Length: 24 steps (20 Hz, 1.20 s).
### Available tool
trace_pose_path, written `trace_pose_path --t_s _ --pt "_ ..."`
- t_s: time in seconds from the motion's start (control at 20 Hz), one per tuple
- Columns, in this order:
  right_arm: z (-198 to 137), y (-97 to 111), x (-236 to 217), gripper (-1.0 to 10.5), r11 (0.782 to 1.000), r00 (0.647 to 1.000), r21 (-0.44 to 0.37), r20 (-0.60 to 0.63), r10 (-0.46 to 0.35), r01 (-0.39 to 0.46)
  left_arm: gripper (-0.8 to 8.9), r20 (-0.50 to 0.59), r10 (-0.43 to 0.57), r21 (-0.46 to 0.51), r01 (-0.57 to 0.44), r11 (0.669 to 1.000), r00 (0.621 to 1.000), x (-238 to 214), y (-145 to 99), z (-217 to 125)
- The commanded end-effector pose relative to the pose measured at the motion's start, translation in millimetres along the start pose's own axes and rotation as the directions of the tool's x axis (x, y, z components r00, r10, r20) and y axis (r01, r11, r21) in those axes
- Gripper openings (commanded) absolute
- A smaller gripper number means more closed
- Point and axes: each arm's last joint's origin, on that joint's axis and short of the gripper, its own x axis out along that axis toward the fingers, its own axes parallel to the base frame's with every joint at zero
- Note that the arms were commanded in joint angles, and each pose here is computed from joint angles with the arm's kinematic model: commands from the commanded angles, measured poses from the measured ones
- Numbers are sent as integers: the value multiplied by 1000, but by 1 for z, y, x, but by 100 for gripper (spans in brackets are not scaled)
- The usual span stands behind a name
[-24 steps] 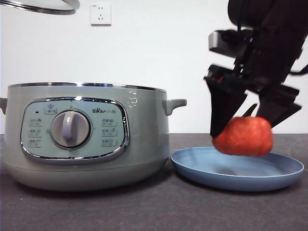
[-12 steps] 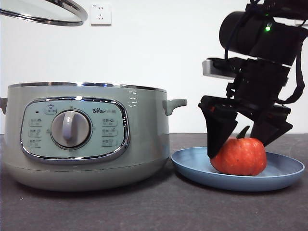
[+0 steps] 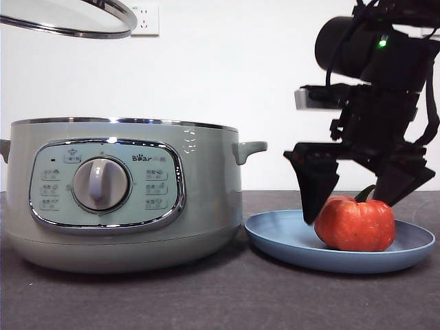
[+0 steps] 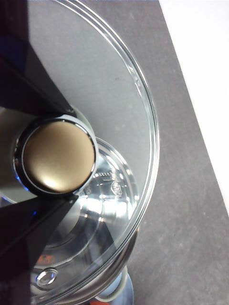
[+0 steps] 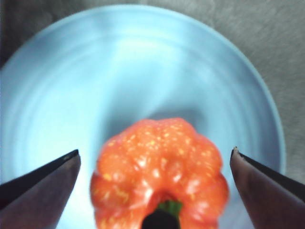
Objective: Take the pumpkin out from the steamer,put the pumpkin in the blue plate,close the lid
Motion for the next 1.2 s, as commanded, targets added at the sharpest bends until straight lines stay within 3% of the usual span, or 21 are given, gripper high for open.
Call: trace_pose_path --t_s 0.05,0.35,0.7,0.9,1.2 --pt "1 -1 -21 572 1000 998 30 59 -1 -1 -8 84 -6 -18 8 1000 996 -7 1 9" --pt "-5 -5 -90 567 998 973 65 231 6 -21 -8 120 -46 -41 52 998 992 -4 0 14" --pt "-23 -9 -153 566 996 910 76 415 6 -41 -8 18 -170 -24 171 985 985 47 -14 19" --pt "-32 -10 -169 565 996 892 77 452 5 -44 -8 -55 -190 -20 189 982 980 87 -23 18" --pt "-37 -10 -173 564 996 895 78 445 1 -40 -8 -130 -240 -15 240 971 962 135 -39 11"
